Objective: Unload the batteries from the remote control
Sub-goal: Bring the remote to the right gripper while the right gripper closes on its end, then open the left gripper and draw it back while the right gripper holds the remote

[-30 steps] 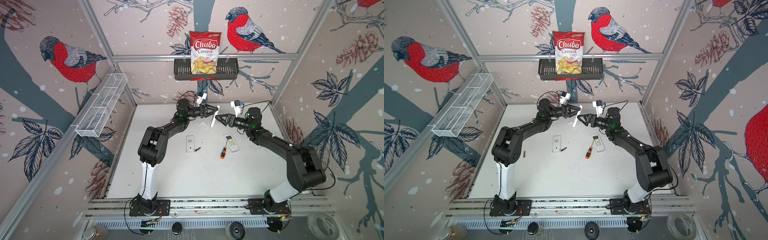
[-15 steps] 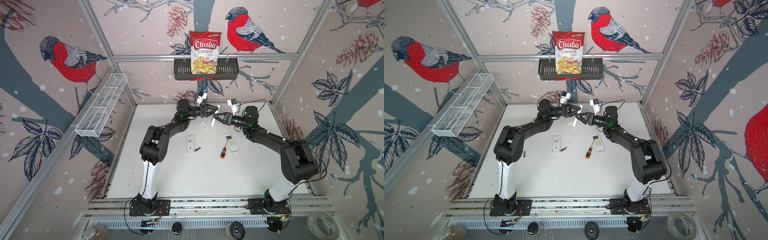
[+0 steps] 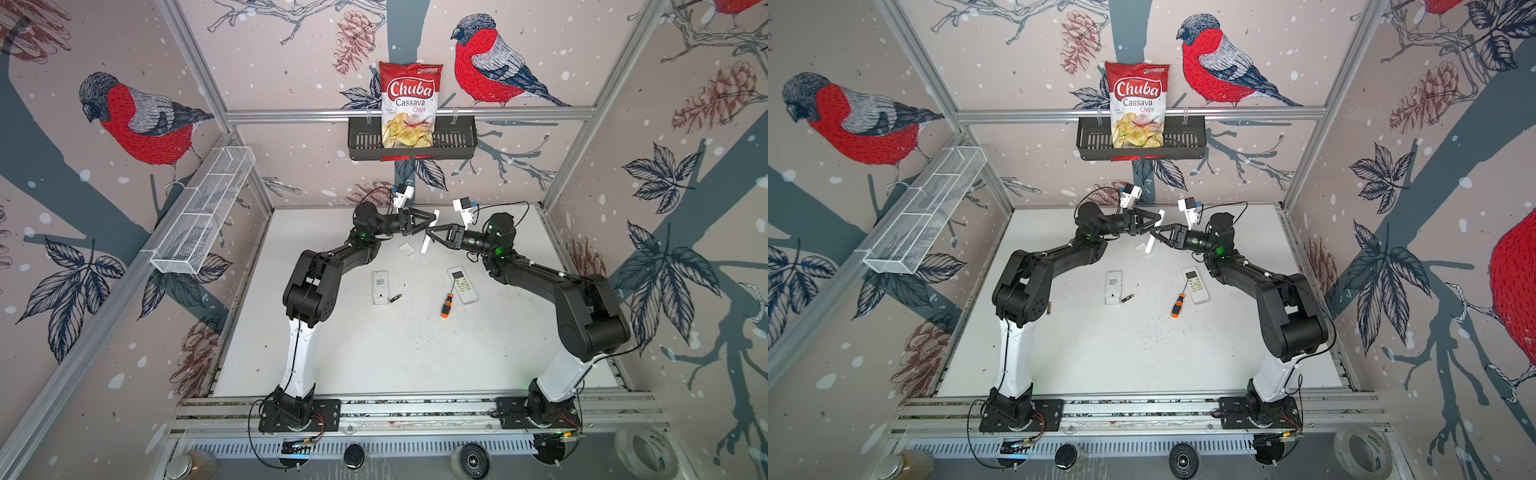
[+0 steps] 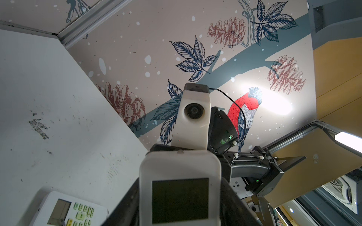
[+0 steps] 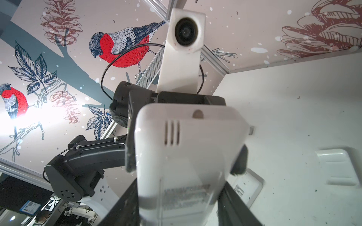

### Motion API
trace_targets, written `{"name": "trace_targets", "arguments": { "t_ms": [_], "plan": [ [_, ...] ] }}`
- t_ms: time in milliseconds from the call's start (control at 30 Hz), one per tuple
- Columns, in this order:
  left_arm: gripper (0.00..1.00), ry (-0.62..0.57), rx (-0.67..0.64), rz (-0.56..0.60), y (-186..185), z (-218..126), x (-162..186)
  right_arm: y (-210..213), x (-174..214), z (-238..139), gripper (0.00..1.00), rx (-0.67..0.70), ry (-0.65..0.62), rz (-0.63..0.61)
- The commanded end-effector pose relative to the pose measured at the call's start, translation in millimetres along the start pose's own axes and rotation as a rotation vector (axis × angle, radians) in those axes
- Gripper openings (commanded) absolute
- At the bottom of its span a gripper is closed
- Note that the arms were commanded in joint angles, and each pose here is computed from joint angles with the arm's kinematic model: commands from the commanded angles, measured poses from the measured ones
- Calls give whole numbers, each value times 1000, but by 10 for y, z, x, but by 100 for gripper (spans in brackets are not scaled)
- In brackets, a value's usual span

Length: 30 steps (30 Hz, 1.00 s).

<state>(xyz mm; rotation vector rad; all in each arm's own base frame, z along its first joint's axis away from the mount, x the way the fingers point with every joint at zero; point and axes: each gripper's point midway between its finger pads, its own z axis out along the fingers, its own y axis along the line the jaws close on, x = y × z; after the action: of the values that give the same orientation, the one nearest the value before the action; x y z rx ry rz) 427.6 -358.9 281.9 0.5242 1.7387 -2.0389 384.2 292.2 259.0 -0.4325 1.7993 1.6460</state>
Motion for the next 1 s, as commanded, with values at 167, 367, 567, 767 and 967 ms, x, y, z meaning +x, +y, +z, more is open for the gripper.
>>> {"name": "trace_targets", "arguments": {
  "t_ms": [167,367,567,767,967],
  "plan": [
    [42,17,47,43,-137,-8,6,56,-58,17,52,-32,-16,-37],
    [47,16,50,42,-119,-11,18,43,-50,23,48,-38,-16,-26],
    [62,17,53,42,-115,-17,33,62,-54,17,44,-43,-20,-25],
    [97,9,13,62,-72,-32,-1,78,-53,19,44,-44,-21,-24],
    [98,-56,-37,91,-22,-212,-208,73,-41,7,44,-35,-19,-19]
  ]
}}
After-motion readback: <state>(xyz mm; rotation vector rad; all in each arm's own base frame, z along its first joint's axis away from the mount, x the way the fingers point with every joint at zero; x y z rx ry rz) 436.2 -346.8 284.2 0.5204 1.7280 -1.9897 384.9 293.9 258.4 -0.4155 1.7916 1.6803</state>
